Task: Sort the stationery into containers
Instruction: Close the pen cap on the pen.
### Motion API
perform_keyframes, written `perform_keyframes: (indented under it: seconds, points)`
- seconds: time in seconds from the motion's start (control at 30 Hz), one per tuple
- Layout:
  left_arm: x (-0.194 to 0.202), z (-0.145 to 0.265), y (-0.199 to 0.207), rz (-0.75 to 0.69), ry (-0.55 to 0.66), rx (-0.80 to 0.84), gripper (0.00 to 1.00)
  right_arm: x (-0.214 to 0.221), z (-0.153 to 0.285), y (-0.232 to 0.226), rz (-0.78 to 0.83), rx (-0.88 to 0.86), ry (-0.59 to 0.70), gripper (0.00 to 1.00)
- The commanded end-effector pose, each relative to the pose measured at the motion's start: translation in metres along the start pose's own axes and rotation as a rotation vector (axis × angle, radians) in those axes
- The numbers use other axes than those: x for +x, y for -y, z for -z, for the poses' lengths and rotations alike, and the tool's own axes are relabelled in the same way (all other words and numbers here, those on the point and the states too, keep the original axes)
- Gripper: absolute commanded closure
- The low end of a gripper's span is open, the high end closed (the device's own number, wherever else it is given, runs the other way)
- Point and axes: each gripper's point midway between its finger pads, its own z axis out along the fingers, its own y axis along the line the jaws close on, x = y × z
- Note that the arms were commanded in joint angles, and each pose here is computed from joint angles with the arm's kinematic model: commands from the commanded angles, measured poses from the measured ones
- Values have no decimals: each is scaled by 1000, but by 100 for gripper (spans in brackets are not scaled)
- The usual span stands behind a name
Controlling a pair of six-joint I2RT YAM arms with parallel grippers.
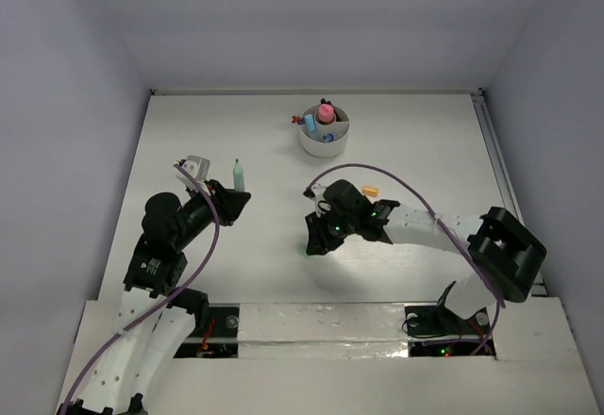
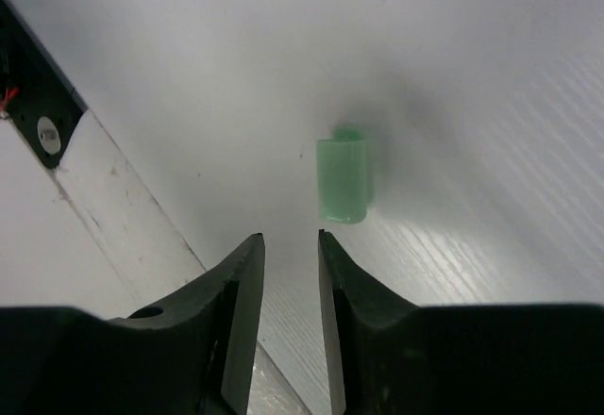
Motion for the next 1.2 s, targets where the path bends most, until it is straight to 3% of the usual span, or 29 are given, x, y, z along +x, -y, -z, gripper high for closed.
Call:
perform_keyframes:
  seconds: [0.0, 0.23, 0.4, 0.8, 0.93, 1.17]
  points:
    - [-22, 2, 10, -41, 74, 37, 100, 9, -4, -21, 33, -114, -65, 66]
    - [-21, 1, 9, -37, 69, 34, 100, 23, -31, -31, -5, -219, -137, 67]
    - [-21, 0, 9, -38, 69, 32, 100, 26, -42, -10, -24, -118, -127, 59]
    - [-21, 0, 8, -38, 66, 32, 100, 11, -44, 32, 2, 131, -61, 57]
    - [-21, 0, 9, -40, 67, 36, 100, 1, -46, 38, 12, 172, -33, 53]
    - [-21, 0, 10, -41, 66, 37, 100, -12, -49, 35, 19, 174, -21, 35]
